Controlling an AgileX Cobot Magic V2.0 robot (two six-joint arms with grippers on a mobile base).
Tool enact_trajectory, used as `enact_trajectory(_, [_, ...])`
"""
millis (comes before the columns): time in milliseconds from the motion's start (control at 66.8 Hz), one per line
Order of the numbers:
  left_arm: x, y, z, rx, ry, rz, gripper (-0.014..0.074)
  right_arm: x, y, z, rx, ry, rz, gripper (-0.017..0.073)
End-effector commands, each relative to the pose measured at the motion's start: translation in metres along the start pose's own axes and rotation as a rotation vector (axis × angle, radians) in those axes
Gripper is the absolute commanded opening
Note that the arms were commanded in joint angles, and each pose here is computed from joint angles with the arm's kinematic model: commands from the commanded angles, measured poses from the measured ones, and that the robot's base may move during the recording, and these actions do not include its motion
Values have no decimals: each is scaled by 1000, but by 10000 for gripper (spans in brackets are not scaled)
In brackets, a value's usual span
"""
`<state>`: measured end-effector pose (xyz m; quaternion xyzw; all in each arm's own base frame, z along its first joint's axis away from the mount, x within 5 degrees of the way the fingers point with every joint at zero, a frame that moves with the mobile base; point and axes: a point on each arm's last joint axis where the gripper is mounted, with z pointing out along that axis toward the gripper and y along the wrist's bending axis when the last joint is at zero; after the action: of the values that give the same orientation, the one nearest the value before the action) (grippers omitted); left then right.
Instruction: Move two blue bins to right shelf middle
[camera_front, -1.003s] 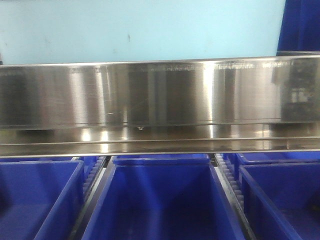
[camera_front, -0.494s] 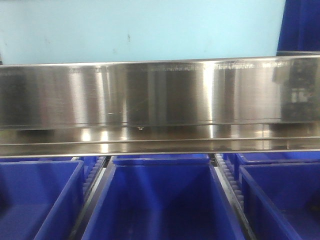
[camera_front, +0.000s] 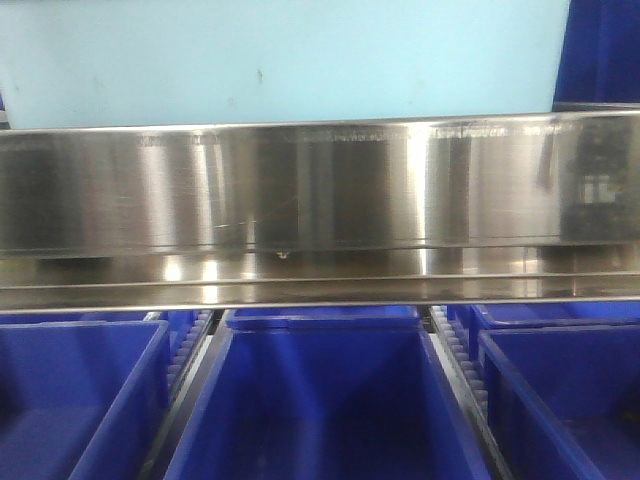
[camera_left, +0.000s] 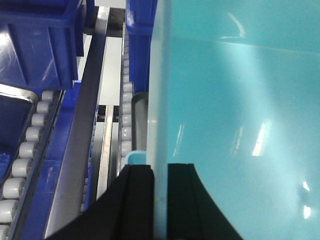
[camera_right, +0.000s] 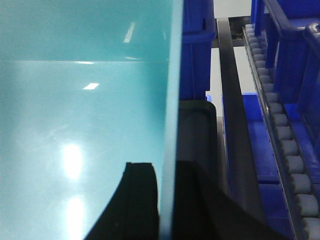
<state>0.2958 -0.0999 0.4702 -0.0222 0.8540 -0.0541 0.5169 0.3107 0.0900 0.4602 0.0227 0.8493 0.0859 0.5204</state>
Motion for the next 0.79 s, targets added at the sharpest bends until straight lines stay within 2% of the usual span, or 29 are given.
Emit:
enact_trajectory(0, [0, 3, -5, 21, -74, 6, -111, -3, -5, -7, 10, -86, -20, -159])
enact_trajectory(225, [28, 3, 8, 70, -79, -3, -111, 22, -8, 5, -13, -84, -25, -159])
enact_trajectory(614, [70, 1, 35, 119, -35, 33, -111, 56, -10, 28, -41, -55, -59, -159])
enact_trajectory(779, [83, 3, 42, 111, 2, 42, -111, 68, -10, 35, -57, -53, -68, -159])
